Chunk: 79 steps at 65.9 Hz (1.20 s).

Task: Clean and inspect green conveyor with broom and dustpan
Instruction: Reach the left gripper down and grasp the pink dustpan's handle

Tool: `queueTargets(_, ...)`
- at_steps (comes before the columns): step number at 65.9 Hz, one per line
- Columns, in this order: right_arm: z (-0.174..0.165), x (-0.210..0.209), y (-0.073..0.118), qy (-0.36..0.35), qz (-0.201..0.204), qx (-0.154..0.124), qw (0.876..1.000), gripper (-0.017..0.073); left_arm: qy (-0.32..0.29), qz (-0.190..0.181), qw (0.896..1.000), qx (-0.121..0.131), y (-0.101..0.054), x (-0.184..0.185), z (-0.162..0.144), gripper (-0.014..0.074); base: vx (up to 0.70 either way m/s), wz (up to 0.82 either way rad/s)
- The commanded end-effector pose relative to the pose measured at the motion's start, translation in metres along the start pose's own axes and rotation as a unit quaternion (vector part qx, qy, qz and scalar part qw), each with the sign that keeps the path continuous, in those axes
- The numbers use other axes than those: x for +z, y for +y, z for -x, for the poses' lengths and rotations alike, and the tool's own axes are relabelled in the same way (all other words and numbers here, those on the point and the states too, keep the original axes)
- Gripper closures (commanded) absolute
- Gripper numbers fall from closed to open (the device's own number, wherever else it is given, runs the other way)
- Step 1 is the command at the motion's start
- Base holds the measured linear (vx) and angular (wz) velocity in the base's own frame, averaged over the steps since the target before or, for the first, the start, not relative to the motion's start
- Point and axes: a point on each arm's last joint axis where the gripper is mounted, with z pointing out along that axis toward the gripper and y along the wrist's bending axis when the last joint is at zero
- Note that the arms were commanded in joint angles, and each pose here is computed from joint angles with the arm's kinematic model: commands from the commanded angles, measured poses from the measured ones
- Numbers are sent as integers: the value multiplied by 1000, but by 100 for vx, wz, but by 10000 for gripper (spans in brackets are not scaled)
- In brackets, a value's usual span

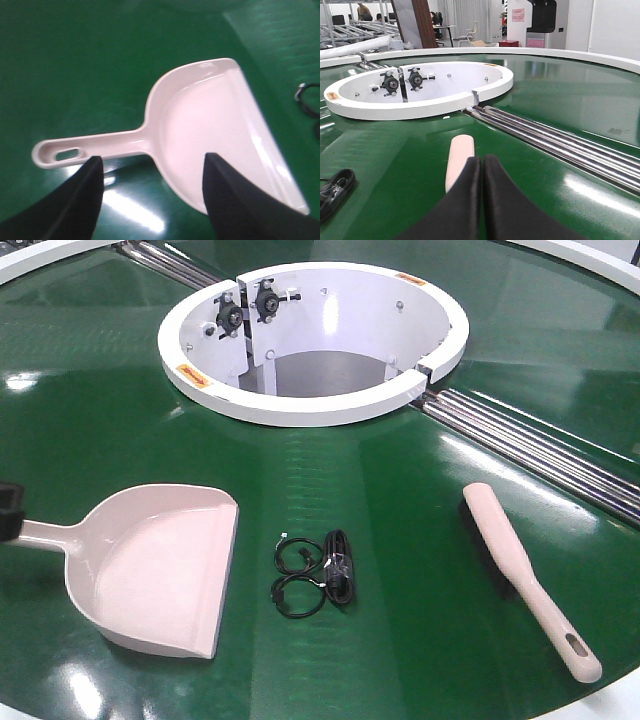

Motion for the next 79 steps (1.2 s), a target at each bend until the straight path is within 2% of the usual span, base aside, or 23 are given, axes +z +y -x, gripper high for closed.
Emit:
queueTargets(1,6,-1,0,-43,-2,0,999,568,19,26,999,34,10,-10,21,174,0,0)
queueTargets(5,6,-1,0,-43,-2,0,999,568,61,32,996,54,14,-7,29,174,0,0)
queueTargets(10,6,-1,0,-43,-2,0,999,568,105,33,990,92,18,1,40,174,0,0)
queueTargets(18,6,-1,0,-43,-2,0,999,568,131,26,980,149,20,26,57,164,0,0)
queueTargets(23,6,-1,0,-43,-2,0,999,568,158,14,972,174,20,43,60,134,0,0)
queueTargets(32,6,-1,0,-43,-2,0,999,568,197,-4,960,199,18,75,58,47,0,0)
queueTargets(36,6,-1,0,-43,-2,0,999,568,207,-13,952,224,17,83,57,4,0,0)
queueTargets(40,6,-1,0,-43,-2,0,999,568,214,-26,939,267,16,87,56,-22,0,0)
queueTargets(44,6,-1,0,-43,-2,0,999,568,216,-41,921,322,15,88,55,-27,0,0)
queueTargets(48,6,-1,0,-43,-2,0,999,568,218,-59,894,387,15,87,54,-21,0,0)
queueTargets(51,6,-1,0,-43,-2,0,999,568,216,-75,867,443,15,87,53,-16,0,0)
queueTargets(54,6,-1,0,-43,-2,0,999,568,213,-89,850,473,14,89,53,-13,0,0)
queueTargets(63,6,-1,0,-43,-2,0,999,568,213,-114,827,507,11,107,51,-13,0,0)
queueTargets(73,6,-1,0,-43,-2,0,999,568,226,-124,813,522,10,133,48,-9,0,0)
queueTargets(79,6,-1,0,-43,-2,0,999,568,240,-127,791,548,11,143,44,1,0,0)
